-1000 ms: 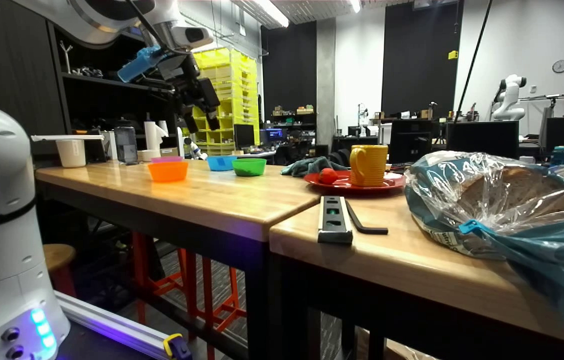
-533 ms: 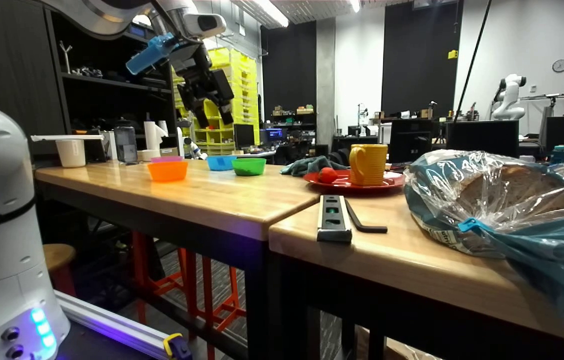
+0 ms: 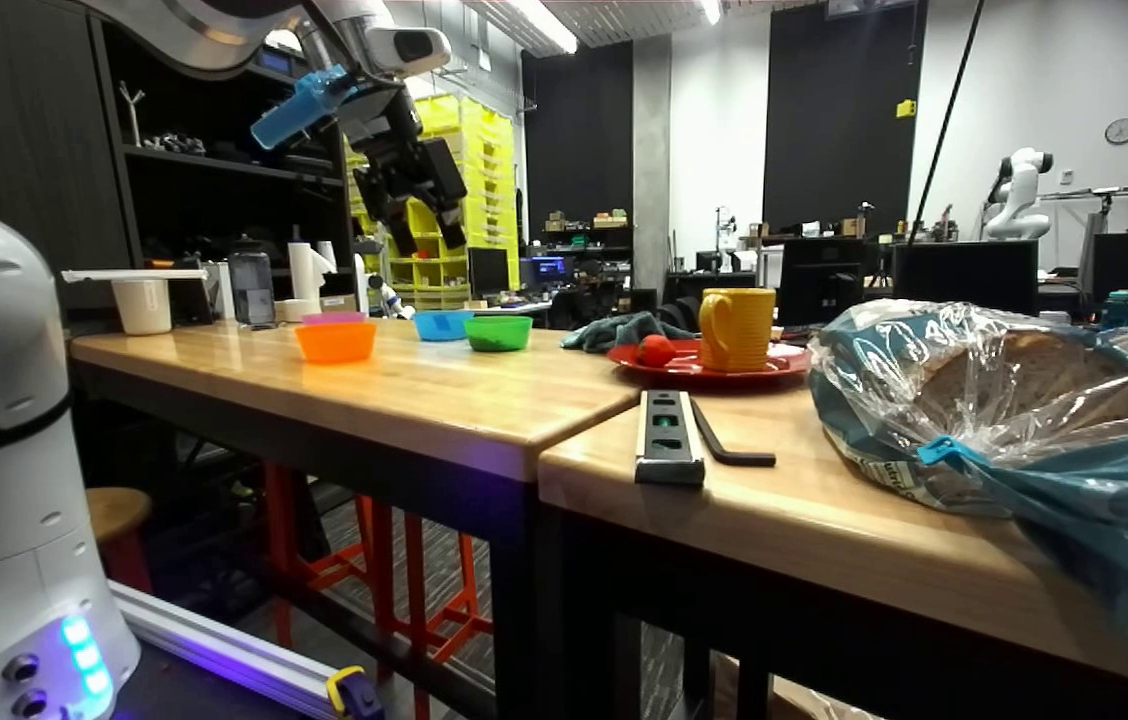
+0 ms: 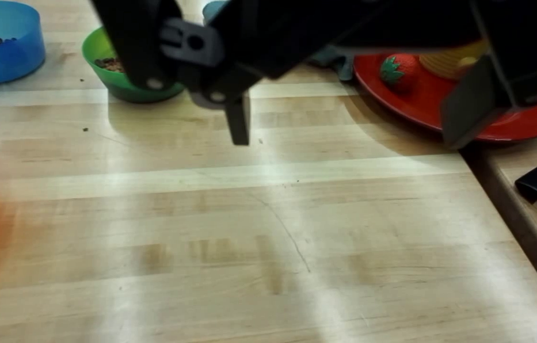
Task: Move the black object to the left
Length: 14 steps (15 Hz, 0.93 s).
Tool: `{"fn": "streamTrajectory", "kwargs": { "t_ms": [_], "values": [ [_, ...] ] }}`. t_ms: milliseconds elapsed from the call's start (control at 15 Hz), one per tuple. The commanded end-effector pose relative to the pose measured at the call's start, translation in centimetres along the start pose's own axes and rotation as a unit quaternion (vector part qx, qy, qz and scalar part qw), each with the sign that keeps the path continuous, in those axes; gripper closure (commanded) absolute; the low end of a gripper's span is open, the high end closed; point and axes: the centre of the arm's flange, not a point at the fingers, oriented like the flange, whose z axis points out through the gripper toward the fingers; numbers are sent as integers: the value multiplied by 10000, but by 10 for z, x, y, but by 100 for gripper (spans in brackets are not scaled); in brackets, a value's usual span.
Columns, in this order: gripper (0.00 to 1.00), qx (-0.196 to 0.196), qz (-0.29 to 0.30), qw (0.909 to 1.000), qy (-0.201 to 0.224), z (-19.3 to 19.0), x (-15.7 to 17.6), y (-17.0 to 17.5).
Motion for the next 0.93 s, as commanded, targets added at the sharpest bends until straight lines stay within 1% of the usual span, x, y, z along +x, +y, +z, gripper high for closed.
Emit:
{"fn": "streamTrajectory", "kwargs": {
  "t_ms": [0,133,267,867],
  "values": [
    [0,0,0,10000,0,0,0,0],
    [0,4,-110,9999,-89,4,-5,3],
    [0,23,-140,9997,-180,8,-2,19],
    [0,442,-358,9972,-476,11,11,122]
  ]
}}
